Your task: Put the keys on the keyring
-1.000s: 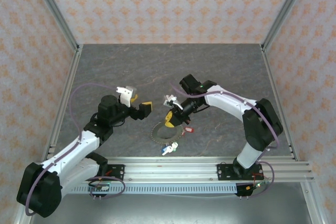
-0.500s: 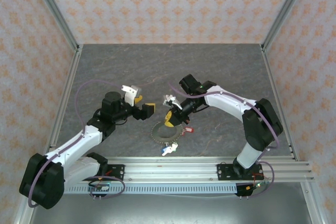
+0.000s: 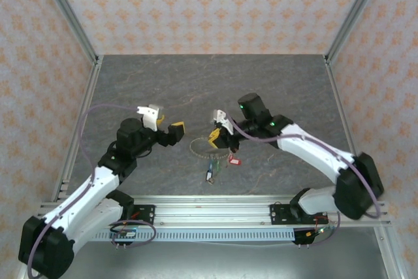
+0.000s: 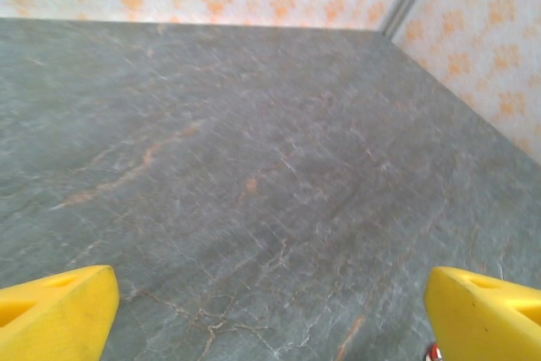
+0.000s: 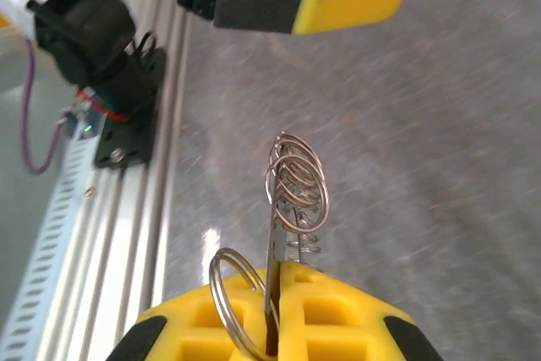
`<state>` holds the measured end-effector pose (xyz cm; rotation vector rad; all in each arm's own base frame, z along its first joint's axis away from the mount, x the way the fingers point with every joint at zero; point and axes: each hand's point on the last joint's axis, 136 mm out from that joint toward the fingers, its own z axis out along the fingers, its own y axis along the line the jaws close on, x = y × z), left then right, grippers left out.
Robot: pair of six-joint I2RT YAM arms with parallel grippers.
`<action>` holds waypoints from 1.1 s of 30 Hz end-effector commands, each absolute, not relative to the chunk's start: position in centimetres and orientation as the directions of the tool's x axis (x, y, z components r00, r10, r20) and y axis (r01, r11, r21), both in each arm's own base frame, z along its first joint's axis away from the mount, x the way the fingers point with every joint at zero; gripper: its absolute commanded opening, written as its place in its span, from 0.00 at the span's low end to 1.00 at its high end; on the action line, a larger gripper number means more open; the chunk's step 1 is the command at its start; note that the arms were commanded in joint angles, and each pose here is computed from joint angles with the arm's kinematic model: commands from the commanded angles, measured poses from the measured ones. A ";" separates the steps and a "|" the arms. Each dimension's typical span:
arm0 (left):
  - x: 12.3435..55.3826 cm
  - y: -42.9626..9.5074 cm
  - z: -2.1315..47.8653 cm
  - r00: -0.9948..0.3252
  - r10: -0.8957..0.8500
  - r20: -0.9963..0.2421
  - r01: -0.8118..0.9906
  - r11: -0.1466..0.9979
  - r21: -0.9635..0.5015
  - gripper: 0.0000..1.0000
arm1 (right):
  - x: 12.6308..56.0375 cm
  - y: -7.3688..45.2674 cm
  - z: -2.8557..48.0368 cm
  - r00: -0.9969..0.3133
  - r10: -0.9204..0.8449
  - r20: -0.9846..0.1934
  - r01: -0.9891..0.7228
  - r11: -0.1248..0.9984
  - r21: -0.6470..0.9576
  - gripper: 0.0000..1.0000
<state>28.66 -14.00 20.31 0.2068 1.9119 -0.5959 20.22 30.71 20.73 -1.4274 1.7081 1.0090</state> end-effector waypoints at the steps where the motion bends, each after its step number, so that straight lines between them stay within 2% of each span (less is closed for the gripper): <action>1: 28.2 -12.1 21.4 -0.422 -0.212 -0.881 0.299 0.885 -0.357 0.94 | 23.1 30.6 25.8 -0.040 -0.304 -0.952 -0.954 0.294 -0.054 0.00; 6: 26.7 -11.0 23.0 -0.408 -0.319 -0.855 0.246 0.864 -0.439 1.00 | 22.6 29.4 27.5 0.021 -0.278 -0.960 -0.913 0.386 -0.132 0.00; 11: 25.2 -11.1 23.5 -0.434 -0.379 -0.817 0.245 0.823 -0.512 1.00 | 21.3 28.9 28.9 0.035 -0.217 -0.976 -0.917 0.381 -0.118 0.00; 16: 24.0 -12.8 24.0 -0.499 -0.433 -0.751 0.295 0.730 -0.617 1.00 | 21.0 28.3 28.9 0.046 -0.199 -0.979 -0.908 0.401 -0.124 0.00; 24: 25.2 -16.5 24.9 -0.641 -0.560 -0.525 0.260 0.485 -0.835 1.00 | 21.3 28.2 27.6 0.093 -0.255 -0.962 -0.894 0.404 -0.194 0.00; 33: 26.6 -20.0 26.0 -0.682 -0.570 -0.459 0.216 0.442 -0.870 1.00 | 21.0 28.8 27.6 0.145 -0.276 -0.950 -0.895 0.372 -0.245 0.00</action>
